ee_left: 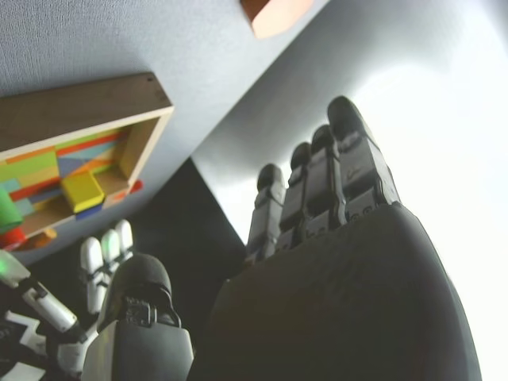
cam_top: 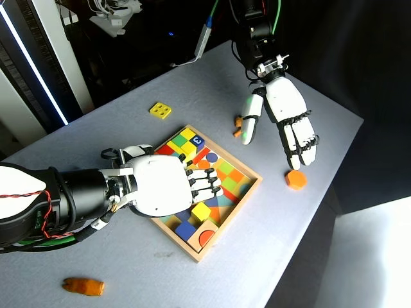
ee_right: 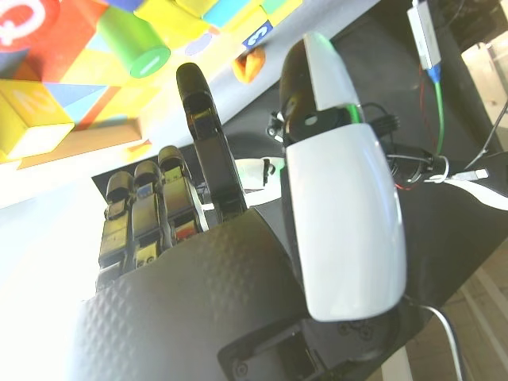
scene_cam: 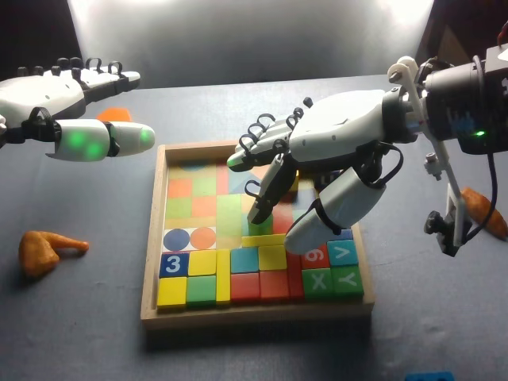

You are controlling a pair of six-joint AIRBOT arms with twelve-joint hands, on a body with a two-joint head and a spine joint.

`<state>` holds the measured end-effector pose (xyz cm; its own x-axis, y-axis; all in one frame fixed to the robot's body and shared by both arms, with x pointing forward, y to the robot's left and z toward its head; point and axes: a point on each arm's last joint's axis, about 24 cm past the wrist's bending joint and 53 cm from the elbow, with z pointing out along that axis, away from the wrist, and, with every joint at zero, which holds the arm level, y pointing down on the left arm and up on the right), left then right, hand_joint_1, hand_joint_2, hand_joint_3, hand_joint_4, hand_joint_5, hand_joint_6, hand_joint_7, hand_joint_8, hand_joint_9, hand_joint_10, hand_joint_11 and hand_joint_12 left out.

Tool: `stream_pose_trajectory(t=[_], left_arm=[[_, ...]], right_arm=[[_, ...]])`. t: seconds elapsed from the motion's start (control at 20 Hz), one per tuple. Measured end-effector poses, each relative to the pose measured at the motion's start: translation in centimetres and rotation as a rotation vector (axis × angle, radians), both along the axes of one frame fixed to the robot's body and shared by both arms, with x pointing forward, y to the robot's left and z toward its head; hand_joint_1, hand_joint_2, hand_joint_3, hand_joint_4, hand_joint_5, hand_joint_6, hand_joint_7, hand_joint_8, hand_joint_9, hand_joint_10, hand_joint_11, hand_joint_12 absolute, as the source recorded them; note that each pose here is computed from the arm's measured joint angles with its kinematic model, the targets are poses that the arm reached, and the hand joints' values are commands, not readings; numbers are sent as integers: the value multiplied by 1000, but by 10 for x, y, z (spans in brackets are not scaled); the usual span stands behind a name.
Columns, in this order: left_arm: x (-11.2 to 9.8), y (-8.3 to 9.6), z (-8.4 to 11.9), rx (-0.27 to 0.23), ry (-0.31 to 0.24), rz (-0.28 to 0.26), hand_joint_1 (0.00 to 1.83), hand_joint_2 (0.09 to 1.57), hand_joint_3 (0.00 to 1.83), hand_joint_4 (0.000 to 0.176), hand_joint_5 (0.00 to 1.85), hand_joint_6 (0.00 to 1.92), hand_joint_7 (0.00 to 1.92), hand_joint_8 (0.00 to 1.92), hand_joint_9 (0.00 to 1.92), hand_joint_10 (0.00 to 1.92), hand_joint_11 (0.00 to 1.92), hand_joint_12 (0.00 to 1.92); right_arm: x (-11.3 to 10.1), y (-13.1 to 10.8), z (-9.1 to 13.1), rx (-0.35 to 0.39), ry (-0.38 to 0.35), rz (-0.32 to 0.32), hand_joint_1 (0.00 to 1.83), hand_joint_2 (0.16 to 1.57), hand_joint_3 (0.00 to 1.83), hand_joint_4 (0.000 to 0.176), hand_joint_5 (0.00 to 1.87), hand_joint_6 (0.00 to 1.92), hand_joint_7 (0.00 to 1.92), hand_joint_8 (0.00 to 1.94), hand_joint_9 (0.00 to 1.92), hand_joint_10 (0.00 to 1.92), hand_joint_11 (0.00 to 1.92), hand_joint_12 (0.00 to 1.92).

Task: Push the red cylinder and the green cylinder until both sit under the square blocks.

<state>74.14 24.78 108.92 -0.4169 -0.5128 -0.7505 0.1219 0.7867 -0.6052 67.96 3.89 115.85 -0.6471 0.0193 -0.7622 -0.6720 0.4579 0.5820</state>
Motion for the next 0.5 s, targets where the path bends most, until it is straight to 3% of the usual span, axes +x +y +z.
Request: stream_pose_trajectory(t=[0.1, 0.2, 0.3, 0.45, 0.5], left_arm=[[1, 0, 1, 2, -2, -1, 0, 1104, 0, 103, 34, 2, 0, 0, 0, 0, 0, 154], [1, -1, 3, 1, -6, -2, 0, 1091, 0, 123, 21, 1, 0, 0, 0, 0, 0, 135], [1, -2, 3, 0, -8, -2, 0, 1098, 1, 124, 21, 1, 0, 0, 0, 0, 0, 153], [2, -2, 4, 0, -9, -2, 0, 1071, 0, 112, 35, 2, 0, 0, 0, 0, 0, 197], [2, -2, 4, 0, -9, -2, 0, 1072, 0, 116, 34, 1, 0, 0, 0, 0, 0, 221]], right_arm=[[1, 0, 0, 0, -4, -3, 334, 1050, 2, 176, 694, 0, 51, 0, 0, 0, 0, 136], [2, 0, 0, -1, -8, -7, 320, 1058, 3, 176, 679, 2, 32, 0, 0, 0, 0, 89], [4, -1, 0, -3, -12, -15, 321, 1059, 3, 176, 677, 2, 37, 3, 0, 0, 0, 89], [8, 0, 0, -4, -14, -31, 353, 1055, 0, 176, 687, 1, 79, 4, 0, 0, 0, 188], [8, 1, -1, -4, -14, -31, 345, 1060, 1, 176, 681, 0, 71, 2, 0, 0, 0, 166]])
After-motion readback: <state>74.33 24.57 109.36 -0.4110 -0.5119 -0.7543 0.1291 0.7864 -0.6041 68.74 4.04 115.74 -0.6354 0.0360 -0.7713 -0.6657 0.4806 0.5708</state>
